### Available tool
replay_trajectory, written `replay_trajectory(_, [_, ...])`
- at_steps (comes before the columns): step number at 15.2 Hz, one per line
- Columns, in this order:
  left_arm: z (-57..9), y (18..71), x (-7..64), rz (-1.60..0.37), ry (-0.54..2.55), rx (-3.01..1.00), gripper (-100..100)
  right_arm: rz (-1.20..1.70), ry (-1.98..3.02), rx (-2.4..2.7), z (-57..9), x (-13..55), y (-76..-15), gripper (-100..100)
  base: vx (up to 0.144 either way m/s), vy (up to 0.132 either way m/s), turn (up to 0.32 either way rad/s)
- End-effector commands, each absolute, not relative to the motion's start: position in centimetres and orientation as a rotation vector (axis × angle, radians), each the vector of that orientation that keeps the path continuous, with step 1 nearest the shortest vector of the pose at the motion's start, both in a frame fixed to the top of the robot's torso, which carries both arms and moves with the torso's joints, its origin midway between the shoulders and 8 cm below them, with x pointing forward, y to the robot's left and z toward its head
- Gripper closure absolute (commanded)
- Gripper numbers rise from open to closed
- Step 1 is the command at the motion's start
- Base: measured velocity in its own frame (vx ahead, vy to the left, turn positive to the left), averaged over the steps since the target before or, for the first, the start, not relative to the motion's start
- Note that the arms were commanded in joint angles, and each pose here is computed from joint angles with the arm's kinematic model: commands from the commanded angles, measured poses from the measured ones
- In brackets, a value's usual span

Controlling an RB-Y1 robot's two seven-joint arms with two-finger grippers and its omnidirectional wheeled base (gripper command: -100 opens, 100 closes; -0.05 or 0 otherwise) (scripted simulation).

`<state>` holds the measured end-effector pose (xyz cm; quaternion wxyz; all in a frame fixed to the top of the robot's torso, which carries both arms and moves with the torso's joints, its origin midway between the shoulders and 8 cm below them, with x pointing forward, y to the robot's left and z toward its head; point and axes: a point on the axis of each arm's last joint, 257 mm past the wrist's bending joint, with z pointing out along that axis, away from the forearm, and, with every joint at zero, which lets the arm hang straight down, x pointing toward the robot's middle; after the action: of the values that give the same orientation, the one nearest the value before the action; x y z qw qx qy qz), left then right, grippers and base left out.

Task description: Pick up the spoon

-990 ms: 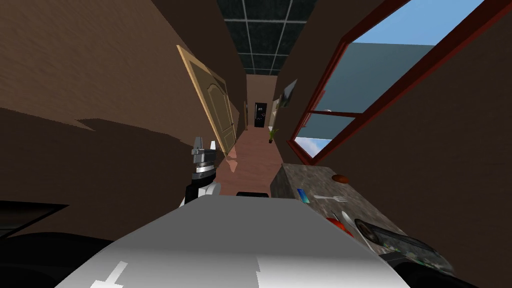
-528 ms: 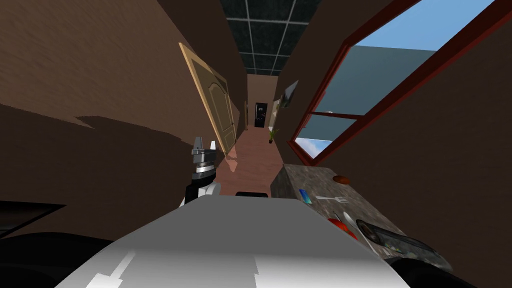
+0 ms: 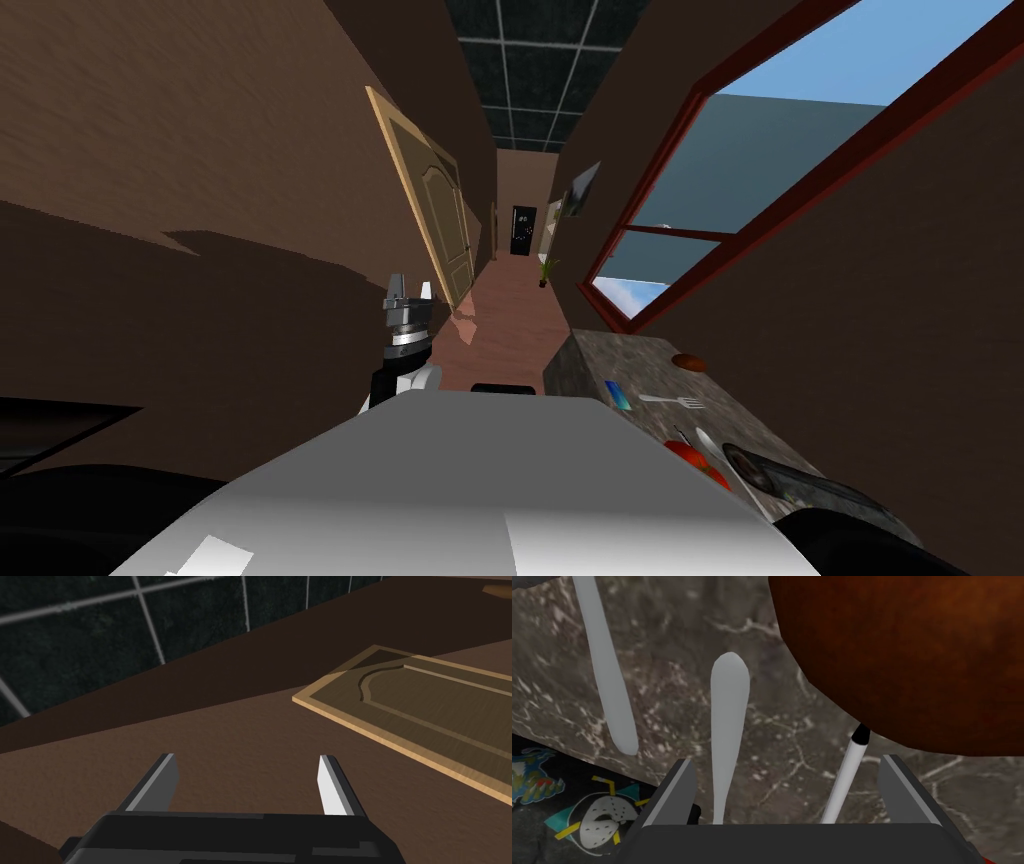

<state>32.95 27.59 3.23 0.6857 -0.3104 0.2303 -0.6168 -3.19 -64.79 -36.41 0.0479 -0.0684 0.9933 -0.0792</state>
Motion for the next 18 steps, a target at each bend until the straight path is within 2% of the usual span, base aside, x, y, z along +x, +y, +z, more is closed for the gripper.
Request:
replay_trajectory(1, [3.2,27.6,32.9,-1.382,0.516,-0.695,0,-0.265,3.040,-0.205,-36.2,-4.4,-66.0,-100,0.001,0.018,-0.008])
replay_trajectory(18, [3.2,27.6,32.9,-1.382,0.516,-0.695,0,-0.269,3.025,-0.201,-36.6,-5.4,-70.5,-100,0.005,0.041,0.010])
